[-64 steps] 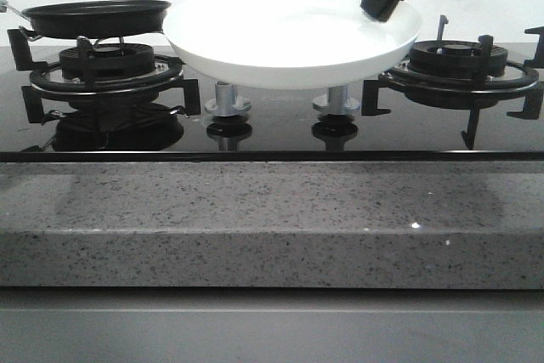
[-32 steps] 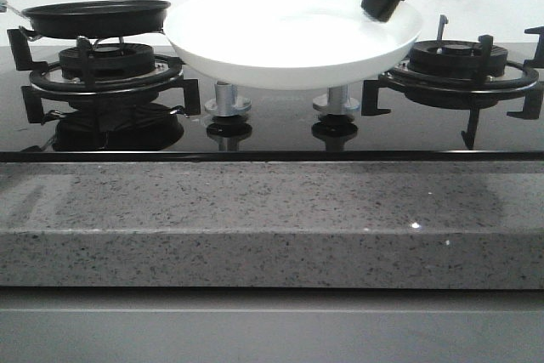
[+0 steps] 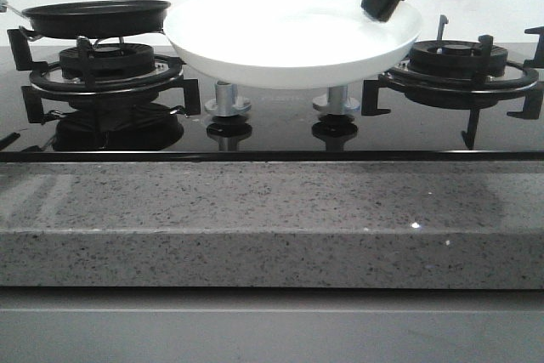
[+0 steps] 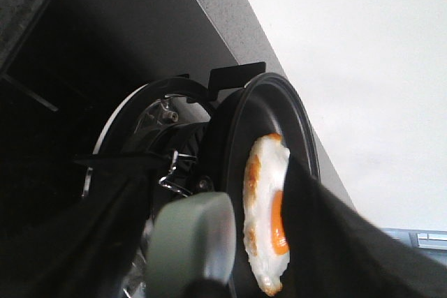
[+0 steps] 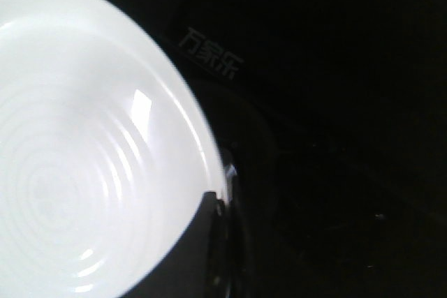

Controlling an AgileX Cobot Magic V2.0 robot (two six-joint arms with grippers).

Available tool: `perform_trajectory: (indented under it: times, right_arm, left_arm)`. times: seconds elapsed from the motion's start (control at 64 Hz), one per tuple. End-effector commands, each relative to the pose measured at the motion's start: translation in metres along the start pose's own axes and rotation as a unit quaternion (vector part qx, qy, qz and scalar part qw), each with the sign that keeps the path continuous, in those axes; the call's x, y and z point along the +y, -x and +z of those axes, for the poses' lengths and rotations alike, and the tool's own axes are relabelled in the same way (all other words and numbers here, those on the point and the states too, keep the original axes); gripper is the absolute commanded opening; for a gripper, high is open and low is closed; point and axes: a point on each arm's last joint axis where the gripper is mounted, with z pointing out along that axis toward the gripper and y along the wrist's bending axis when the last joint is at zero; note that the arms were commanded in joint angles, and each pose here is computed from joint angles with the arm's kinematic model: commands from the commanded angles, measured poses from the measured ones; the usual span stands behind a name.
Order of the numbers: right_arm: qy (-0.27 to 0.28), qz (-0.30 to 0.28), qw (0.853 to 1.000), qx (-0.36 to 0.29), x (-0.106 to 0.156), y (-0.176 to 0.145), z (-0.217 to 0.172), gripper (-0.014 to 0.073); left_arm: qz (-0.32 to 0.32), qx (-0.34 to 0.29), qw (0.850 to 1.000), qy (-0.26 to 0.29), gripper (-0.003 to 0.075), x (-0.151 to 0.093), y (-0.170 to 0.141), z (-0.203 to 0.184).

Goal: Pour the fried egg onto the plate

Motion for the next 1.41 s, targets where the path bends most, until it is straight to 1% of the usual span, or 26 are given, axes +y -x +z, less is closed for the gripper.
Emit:
perform_trajectory:
  times: [0.0,0.031,0.25,0.312,0.437,0.531,0.625,0.765,0.953,0.999,1.062,1.202,1.265,1.39]
  right_arm:
    - [0.008,-0.01,0.998,-0.055,0.011,0.006,-0.028,-0.0059]
    - [0.008,-0.01,0.998,-0.055,0.011,0.006,-0.028,-0.0059]
    - [0.008,-0.01,0.998,-0.055,0.011,0.006,-0.028,-0.0059]
    - [0.008,-0.01,0.998,-0.055,0.011,0.006,-0.028,-0.0059]
    - [0.008,-0.01,0.998,-0.055,0.011,0.006,-0.028,-0.0059]
    - [0.008,-0.01,0.998,-0.055,0.011,0.006,-0.028,-0.0059]
    - [0.008,-0.01,0.998,-0.055,0.011,0.006,-0.028,-0.0059]
    - [0.008,-0.01,0.998,-0.055,0.011,0.006,-0.028,-0.0059]
    - [0.008,-0.01,0.998,-0.055,0.011,0.006,-0.028,-0.0059]
    - [0.008,-0.01,0.998,-0.055,0.011,0.006,-0.028,-0.0059]
    - [0.008,-0.01,0.998,-0.055,0.011,0.006,-0.028,-0.0059]
    - [0.008,-0.01,0.998,-0.055,0.011,0.006,-0.028,-0.0059]
    - [0.008,-0.01,0.998,-0.055,0.011,0.006,-0.028,-0.0059]
    - [0.008,-0.01,0.998,-0.055,0.011,0.006,-0.028,-0.0059]
  left_arm:
    - [0.009,-0.022,0.999,-0.046,0.0317,-0.032,0.004,-0.012]
    - [0.009,-0.022,0.999,-0.046,0.0296,-0.032,0.004,-0.012]
    - [0.009,-0.021,0.999,-0.047,0.003,-0.032,0.004,-0.012]
    - [0.009,-0.021,0.999,-0.047,-0.002,-0.032,0.004,-0.012]
    - [0.005,-0.02,0.998,-0.055,-0.0019,-0.034,0.003,-0.012]
    - [-0.004,-0.021,0.995,-0.096,-0.002,-0.043,0.004,-0.018]
    - [0.006,-0.031,0.991,-0.133,-0.002,-0.055,0.005,-0.028]
    - [0.046,-0.045,0.986,-0.155,-0.002,-0.079,0.001,-0.046]
    - [0.147,-0.051,0.972,-0.176,-0.002,-0.125,-0.024,-0.073]
    - [0.18,-0.051,0.966,-0.177,-0.002,-0.138,-0.034,-0.078]
    - [0.239,-0.051,0.953,-0.182,-0.002,-0.154,-0.048,-0.084]
    - [0.31,-0.039,0.933,-0.18,-0.002,-0.185,-0.083,-0.094]
    - [0.346,-0.042,0.923,-0.163,-0.002,-0.194,-0.095,-0.096]
    - [0.436,-0.055,0.888,-0.136,-0.002,-0.211,-0.121,-0.103]
